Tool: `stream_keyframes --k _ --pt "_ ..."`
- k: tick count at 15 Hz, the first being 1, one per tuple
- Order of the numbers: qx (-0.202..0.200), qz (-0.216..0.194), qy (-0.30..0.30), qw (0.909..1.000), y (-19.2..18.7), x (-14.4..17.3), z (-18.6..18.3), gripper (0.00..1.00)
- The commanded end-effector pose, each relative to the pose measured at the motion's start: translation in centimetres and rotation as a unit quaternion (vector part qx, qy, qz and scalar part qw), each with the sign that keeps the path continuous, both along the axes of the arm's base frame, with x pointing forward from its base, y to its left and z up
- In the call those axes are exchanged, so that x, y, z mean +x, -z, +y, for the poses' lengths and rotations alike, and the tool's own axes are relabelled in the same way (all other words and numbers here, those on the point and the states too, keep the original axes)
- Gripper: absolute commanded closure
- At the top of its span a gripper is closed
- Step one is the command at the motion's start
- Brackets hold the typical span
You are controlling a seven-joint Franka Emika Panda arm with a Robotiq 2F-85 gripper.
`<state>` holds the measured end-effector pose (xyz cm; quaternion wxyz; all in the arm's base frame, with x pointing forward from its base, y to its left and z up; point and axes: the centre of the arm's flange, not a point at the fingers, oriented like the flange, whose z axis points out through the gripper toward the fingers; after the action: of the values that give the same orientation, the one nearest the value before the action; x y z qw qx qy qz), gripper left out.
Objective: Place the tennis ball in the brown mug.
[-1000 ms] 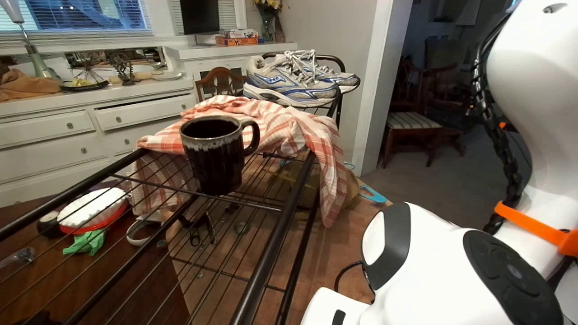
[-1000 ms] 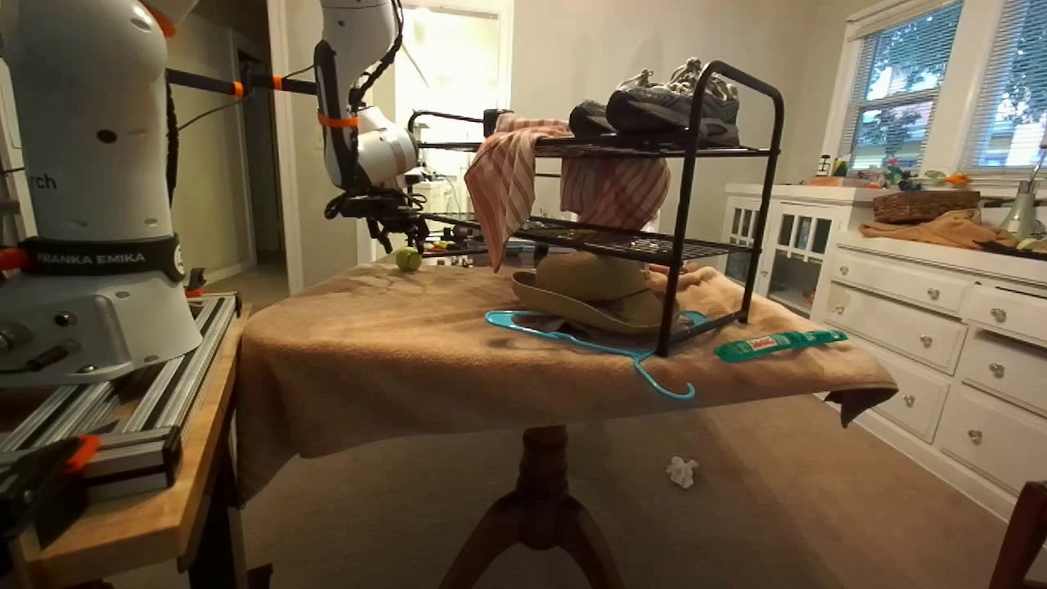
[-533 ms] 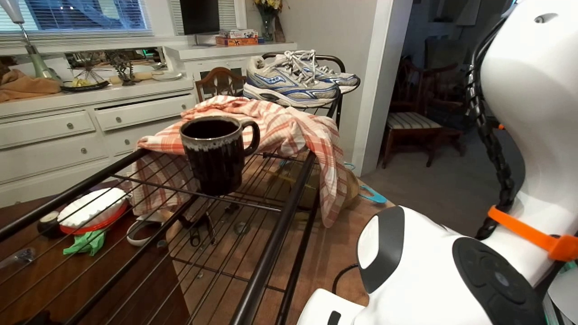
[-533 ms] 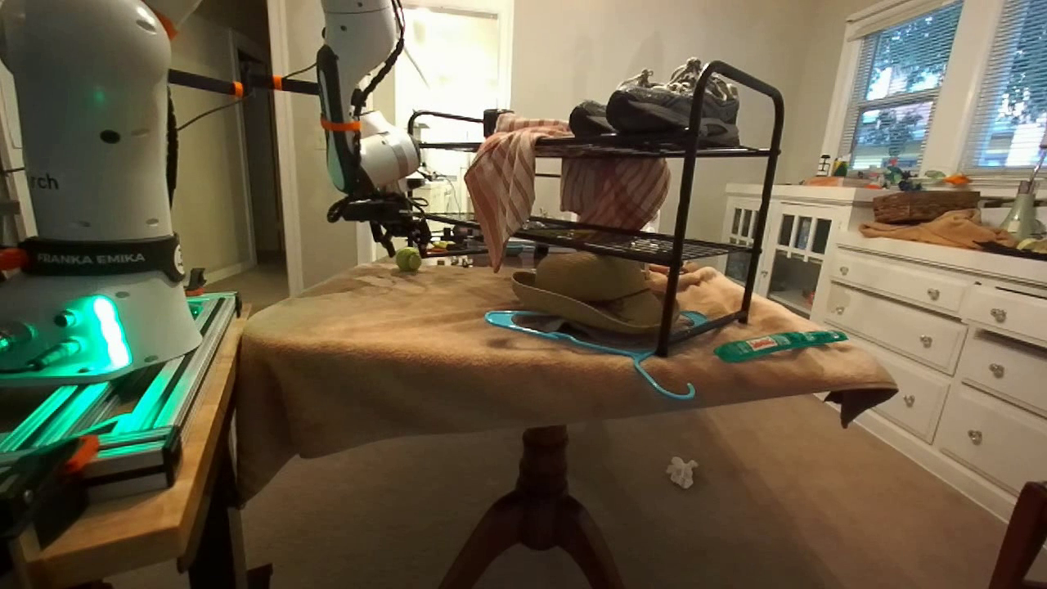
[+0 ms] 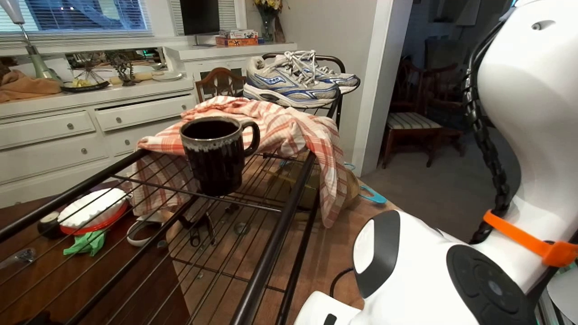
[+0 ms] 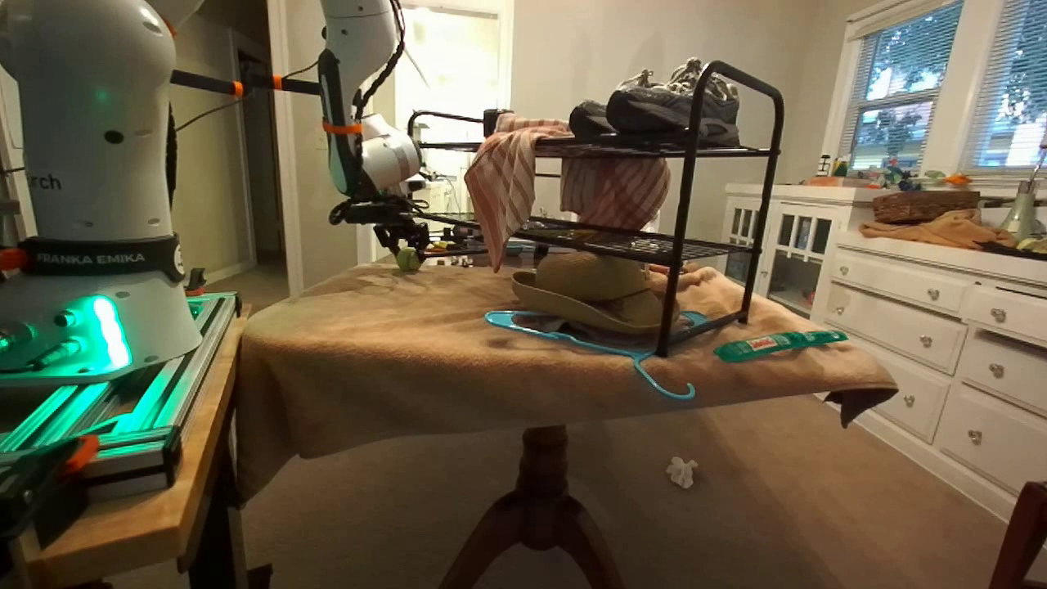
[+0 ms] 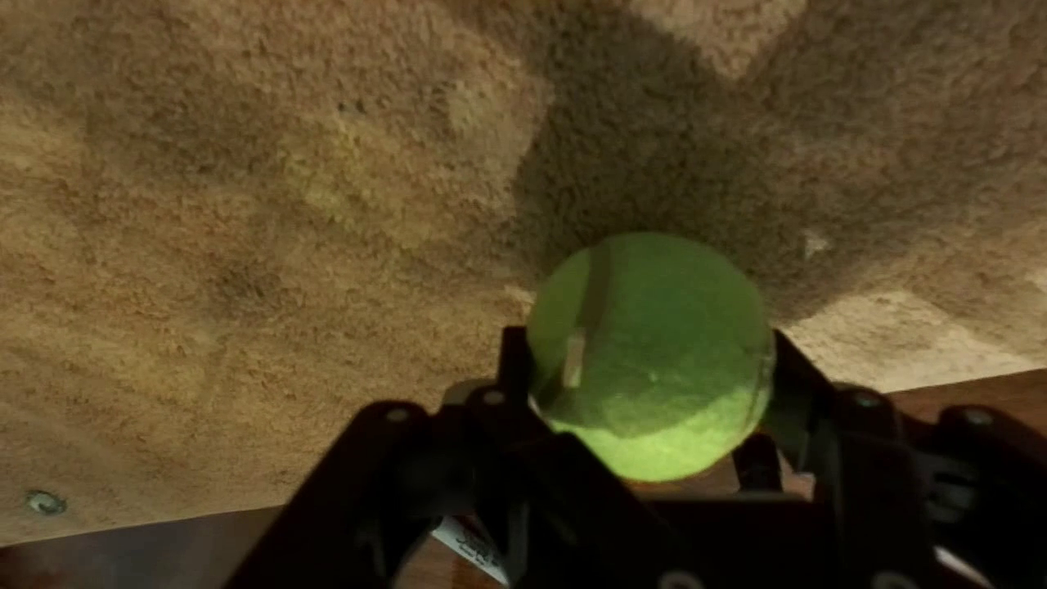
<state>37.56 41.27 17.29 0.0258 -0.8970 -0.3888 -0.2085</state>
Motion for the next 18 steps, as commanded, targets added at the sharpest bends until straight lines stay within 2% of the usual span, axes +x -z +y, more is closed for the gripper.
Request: stream_keyframes --k 1,5,12,15,18 --pt "-0.007 -0.006 0.009 0.9999 1.0 -0.4 0.1 0.58" --pt "-0.02 0.01 0.015 0.9996 -2.5 -1.5 -1.1 0.58" --pt "-0.041 0.031 0.061 0.9968 -8.6 -5.0 -7.9 0.58" --pt "-0.033 0.039 0.09 0.9946 -11.6 -5.0 -10.9 0.58" --pt "-0.009 0.037 0.118 0.9923 -14.9 -4.4 -12.9 0.58"
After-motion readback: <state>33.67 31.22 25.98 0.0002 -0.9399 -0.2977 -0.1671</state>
